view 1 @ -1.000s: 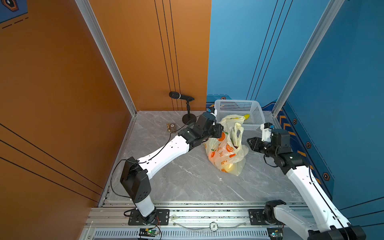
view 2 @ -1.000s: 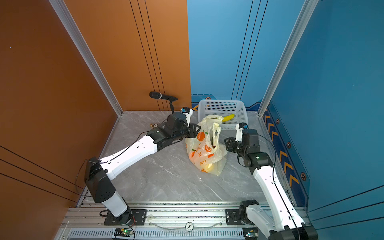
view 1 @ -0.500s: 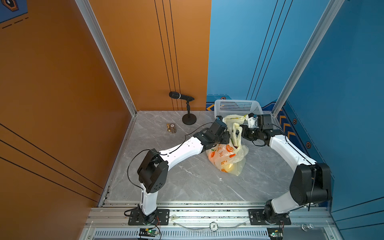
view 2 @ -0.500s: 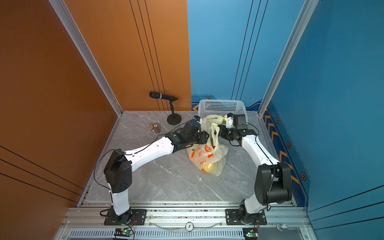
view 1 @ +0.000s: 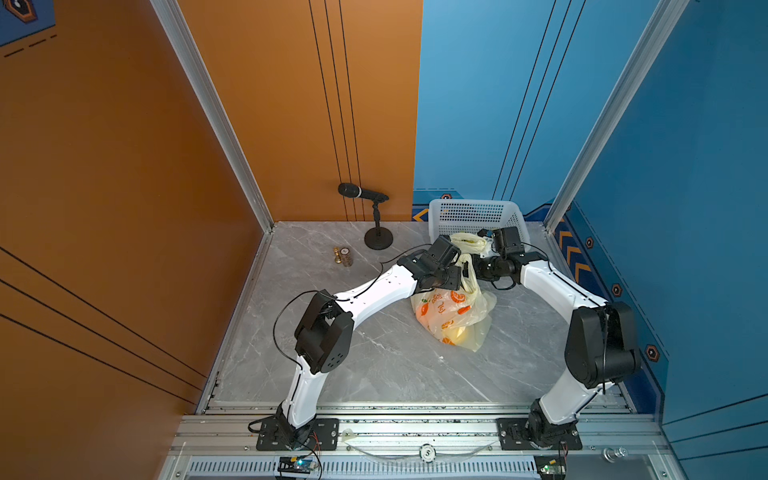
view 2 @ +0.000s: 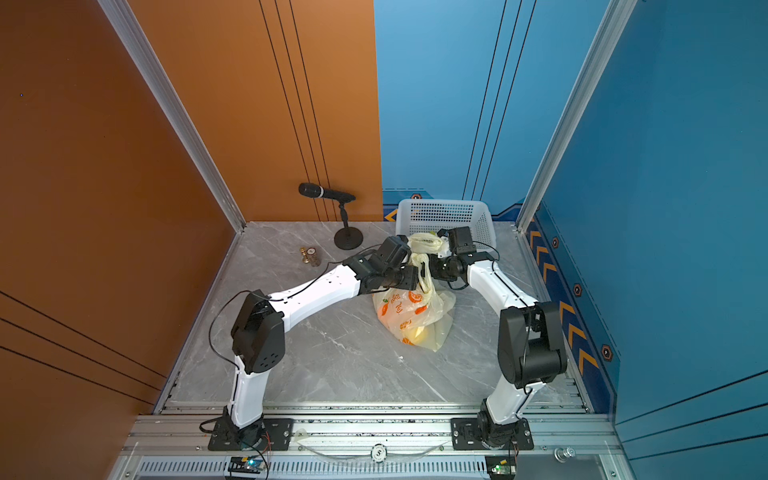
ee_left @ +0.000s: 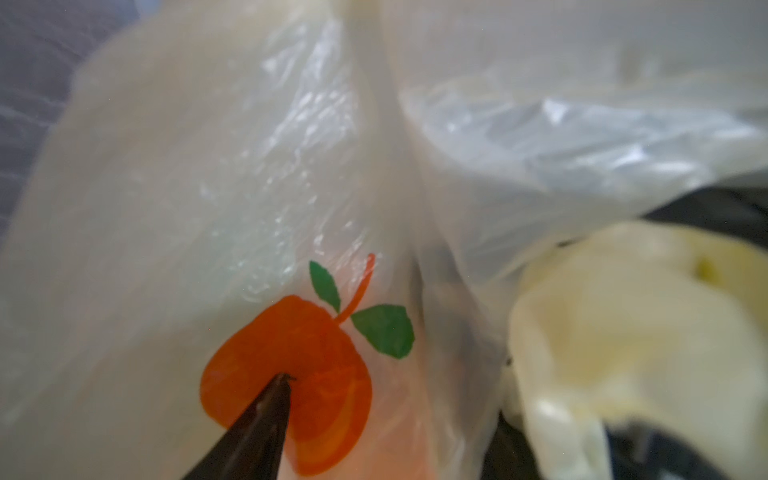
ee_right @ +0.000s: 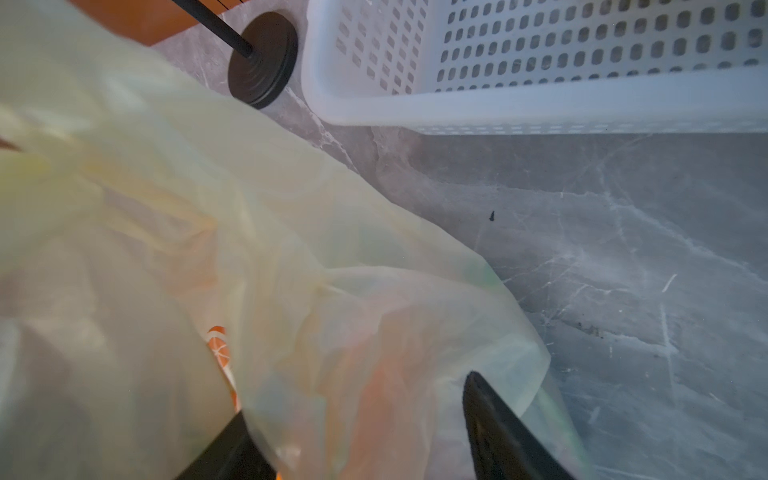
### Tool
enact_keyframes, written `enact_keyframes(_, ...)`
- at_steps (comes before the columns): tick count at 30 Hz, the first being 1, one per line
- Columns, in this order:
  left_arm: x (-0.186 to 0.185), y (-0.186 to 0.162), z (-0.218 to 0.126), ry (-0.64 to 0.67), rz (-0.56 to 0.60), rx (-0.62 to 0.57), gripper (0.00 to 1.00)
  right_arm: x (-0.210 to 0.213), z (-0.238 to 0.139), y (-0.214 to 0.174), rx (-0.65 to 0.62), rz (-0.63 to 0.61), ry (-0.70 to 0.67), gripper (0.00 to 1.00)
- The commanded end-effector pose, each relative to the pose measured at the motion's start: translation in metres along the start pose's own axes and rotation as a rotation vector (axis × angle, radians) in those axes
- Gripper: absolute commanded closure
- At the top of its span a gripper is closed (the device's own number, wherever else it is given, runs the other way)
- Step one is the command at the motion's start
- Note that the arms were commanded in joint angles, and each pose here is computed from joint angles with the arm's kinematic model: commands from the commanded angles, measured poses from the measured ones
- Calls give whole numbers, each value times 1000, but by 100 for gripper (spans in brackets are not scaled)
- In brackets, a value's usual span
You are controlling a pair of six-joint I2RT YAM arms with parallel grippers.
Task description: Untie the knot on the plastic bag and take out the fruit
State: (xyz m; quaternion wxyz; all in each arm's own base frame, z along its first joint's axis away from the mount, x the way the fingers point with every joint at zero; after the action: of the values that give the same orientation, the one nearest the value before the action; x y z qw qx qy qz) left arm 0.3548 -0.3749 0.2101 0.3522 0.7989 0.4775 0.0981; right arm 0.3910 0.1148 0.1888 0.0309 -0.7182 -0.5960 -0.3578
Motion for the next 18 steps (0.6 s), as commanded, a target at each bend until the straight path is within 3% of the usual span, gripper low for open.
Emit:
enact_keyframes(1, 2, 3, -6, 11, 24, 13, 72, -4, 0, -4, -1, -20, -95, 57)
enact_keyframes(4, 12, 0, -16, 63, 22, 16, 100, -9, -11, -3, -80, -5, -137, 83)
enact_keyframes(7, 23, -4, -33, 96, 21, -2, 100, -21, -30, -6, -179, 32, -178, 100)
enact_keyframes(18, 76, -34, -95, 245, -5, -47, 100, -86, -93, -15, -431, 293, -273, 100)
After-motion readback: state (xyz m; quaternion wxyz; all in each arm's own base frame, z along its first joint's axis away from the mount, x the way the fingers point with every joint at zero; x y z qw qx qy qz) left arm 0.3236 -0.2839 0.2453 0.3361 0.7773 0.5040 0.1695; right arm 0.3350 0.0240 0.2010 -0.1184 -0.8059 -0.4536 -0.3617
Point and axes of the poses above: each gripper's point midway between its finger pads, its own z axis out along the fingers, its own x axis along the line the jaws close on, y = z × x, the point moved 7 cm from there along -z, back along the fingers, and after that the axes turned 13 degrees about z, right-handed, at the moved point
